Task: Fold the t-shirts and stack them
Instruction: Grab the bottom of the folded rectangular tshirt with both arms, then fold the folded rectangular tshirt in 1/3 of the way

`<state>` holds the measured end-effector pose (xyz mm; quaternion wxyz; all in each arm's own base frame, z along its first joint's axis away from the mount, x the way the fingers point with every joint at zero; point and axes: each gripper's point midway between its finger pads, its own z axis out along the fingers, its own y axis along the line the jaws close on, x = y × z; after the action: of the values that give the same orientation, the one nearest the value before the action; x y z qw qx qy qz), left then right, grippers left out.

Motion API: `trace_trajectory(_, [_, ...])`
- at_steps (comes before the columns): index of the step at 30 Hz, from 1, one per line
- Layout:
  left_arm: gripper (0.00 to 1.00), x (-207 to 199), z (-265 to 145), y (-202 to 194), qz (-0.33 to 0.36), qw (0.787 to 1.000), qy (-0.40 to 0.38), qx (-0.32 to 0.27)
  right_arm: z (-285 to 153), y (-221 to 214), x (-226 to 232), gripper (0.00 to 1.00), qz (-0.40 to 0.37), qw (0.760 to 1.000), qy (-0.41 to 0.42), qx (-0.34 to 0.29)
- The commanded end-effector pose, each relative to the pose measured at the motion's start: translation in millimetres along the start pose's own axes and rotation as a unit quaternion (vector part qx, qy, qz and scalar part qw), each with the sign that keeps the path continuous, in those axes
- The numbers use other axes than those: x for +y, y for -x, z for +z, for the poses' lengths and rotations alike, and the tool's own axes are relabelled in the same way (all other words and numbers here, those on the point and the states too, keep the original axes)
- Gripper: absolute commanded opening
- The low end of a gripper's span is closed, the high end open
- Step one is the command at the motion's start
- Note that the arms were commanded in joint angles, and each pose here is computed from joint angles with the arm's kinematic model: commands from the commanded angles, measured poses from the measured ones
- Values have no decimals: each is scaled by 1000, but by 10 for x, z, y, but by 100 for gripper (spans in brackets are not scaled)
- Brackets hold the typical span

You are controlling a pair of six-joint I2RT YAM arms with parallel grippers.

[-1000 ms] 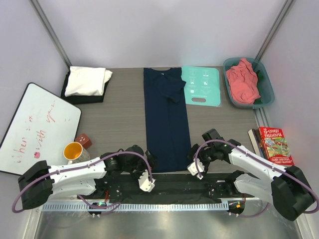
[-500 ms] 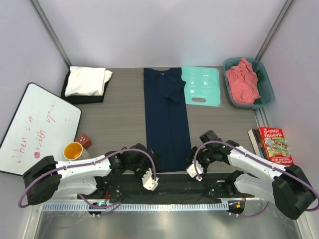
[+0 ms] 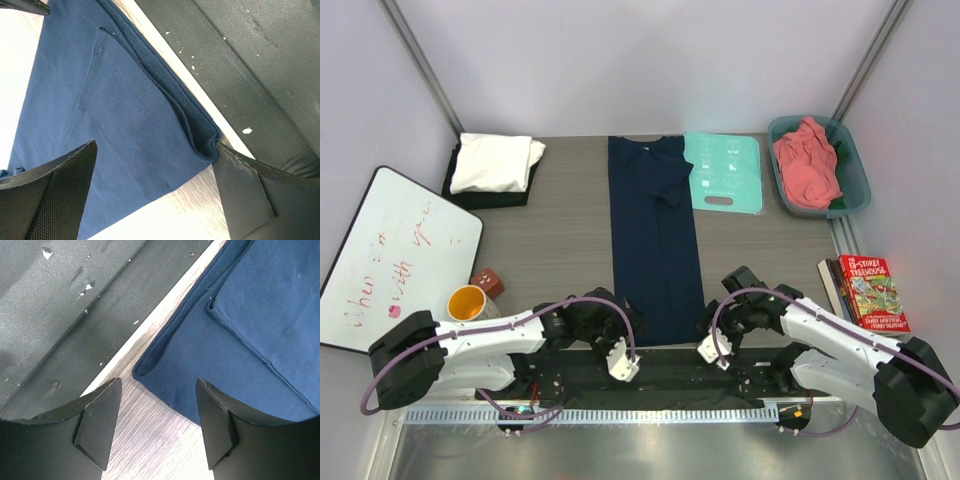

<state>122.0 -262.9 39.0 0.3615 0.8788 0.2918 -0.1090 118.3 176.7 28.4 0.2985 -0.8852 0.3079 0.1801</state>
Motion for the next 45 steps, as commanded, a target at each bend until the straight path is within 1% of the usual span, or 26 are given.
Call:
trace_trajectory(1, [94, -227, 39, -33, -21, 999, -41, 3, 60, 2, 59, 67, 11, 1000, 9, -3])
trace_trajectory(3, [91, -224, 41, -30, -20, 999, -40, 2, 82, -32, 11, 66, 17, 1000, 4, 2])
trace_trajectory(6, [82, -226, 38, -39, -21, 999, -40, 4, 101, -57, -34, 64, 22, 1000, 0, 5])
trace_trajectory(7, [75, -237, 42, -43, -22, 999, -42, 5, 108, -58, -34, 63, 24, 1000, 1, 5])
trace_trajectory(10, [61, -233, 47, -37, -25, 999, -43, 3, 129, -74, -22, 57, 27, 1000, 6, 9])
trace_trajectory(12, [55, -234, 54, -36, -27, 999, -44, 3, 141, -73, -16, 47, 30, 999, 8, 9])
trace_trajectory(13, [51, -243, 59, -36, -30, 998, -47, 3, 142, -75, -16, 40, 34, 999, 8, 11])
trace_trajectory(14, [48, -233, 62, -34, -32, 998, -47, 3, 145, -74, -10, 31, 36, 999, 10, 12])
trace_trajectory(15, [45, -229, 63, -36, -33, 998, -47, 4, 145, -79, -12, 25, 38, 999, 10, 15])
trace_trajectory(16, [40, -238, 68, -46, -34, 998, -49, 6, 138, -90, -23, 18, 41, 999, 9, 19])
trace_trajectory(17, [37, -228, 67, -43, -34, 998, -49, 6, 136, -93, -20, 6, 49, 999, 9, 22])
trace_trajectory(18, [31, -219, 68, -47, -35, 998, -48, 8, 130, -95, -29, 3, 48, 999, 8, 24])
trace_trajectory(19, [0, -223, 66, -60, -35, 998, -50, 11, 119, -100, -37, 1, 49, 998, 7, 27])
trace_trajectory(24, [0, -125, 22, -76, -46, 998, -34, 24, 10, -47, -100, 1, 57, 998, -1, 32])
trace_trajectory(26, [0, -35, -25, -77, -52, 998, -17, 31, -75, 4, -221, 1, 57, 998, -13, 32])
trace_trajectory(27, [0, -28, -50, -77, -65, 997, -15, 34, -101, 28, -190, 1, 70, 997, -5, 31])
trace_trajectory(32, [0, 152, -175, -109, -86, 994, 23, 58, -266, 123, -390, 1, 97, 995, -20, 33])
trace_trajectory(34, [0, 208, -210, -109, -97, 993, 35, 62, -298, 102, -454, 1, 104, 993, -25, 41])
trace_trajectory(41, [0, 367, -283, -261, -103, 989, 68, 86, -292, -35, -673, 1, 121, 990, -30, 68])
trace_trajectory(45, [0, 504, -329, -364, -112, 986, 85, 93, -332, -172, -904, 1, 121, 987, -57, 86])
